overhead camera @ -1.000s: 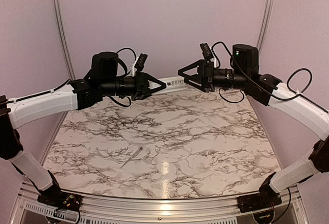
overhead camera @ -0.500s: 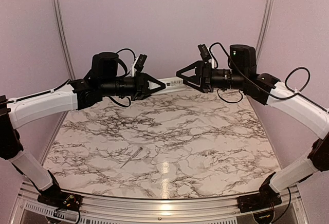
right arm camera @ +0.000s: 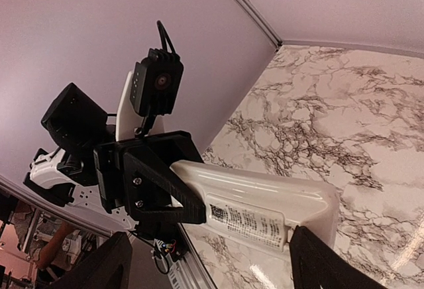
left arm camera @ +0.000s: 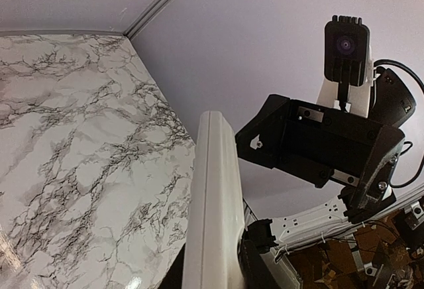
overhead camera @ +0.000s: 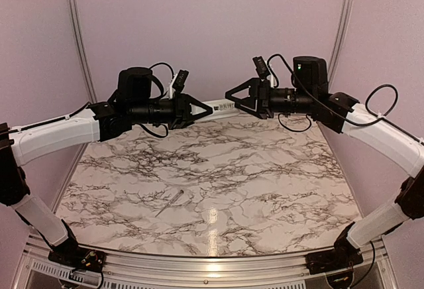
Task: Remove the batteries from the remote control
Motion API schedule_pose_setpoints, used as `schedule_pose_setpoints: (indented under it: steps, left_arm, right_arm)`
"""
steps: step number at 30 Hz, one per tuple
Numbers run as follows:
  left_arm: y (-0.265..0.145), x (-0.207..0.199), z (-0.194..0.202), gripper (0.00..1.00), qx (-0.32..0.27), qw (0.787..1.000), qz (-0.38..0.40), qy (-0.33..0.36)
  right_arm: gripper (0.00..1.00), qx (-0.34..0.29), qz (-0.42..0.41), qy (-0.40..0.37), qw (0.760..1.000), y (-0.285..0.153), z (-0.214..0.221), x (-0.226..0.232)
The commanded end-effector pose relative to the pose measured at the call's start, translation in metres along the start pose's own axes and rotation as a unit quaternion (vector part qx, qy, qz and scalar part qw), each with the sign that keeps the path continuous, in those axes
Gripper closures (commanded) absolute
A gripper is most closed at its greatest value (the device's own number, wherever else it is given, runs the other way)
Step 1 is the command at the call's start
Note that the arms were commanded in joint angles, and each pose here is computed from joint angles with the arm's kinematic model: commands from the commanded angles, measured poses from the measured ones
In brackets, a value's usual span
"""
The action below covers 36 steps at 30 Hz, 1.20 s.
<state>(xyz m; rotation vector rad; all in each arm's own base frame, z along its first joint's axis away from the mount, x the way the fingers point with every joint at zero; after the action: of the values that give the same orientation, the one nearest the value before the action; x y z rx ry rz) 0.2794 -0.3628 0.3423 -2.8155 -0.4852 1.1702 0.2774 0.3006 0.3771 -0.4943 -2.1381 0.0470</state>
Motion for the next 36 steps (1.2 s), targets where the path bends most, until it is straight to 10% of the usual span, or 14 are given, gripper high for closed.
schedule_pose_setpoints:
  steps: [1, 24, 36]
  left_arm:
    - [-0.002, -0.042, -0.008, 1.0, -0.007, 0.995, 0.091, 0.045]
    - [-0.01, -0.063, -0.007, 1.0, -0.005, 0.986, 0.151, 0.072]
    - [0.0, -0.023, -0.002, 1.0, -0.006, 0.999, 0.03, 0.024]
  right_arm:
    - [0.19, 0.017, 0.026, 0.009, 0.999, 0.014, 0.006, -0.013]
    - [0.19, 0.051, -0.055, 0.033, 0.997, 0.023, 0.02, -0.004]
    - [0.19, 0.041, -0.058, 0.0, 0.997, -0.001, 0.014, 0.023]
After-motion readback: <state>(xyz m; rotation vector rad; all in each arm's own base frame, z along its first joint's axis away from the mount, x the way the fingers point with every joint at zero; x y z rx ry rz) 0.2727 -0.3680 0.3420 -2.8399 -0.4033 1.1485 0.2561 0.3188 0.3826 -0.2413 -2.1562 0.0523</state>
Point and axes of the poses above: each gripper's point midway between its finger pads, its own y axis out along the fingers, its own x axis along the line the jaws close on, z = x × y, the point moved 4 cm from there along -y, back along the fingers, and after that the axes turned 8 degrees about y, right-handed, at the moved point
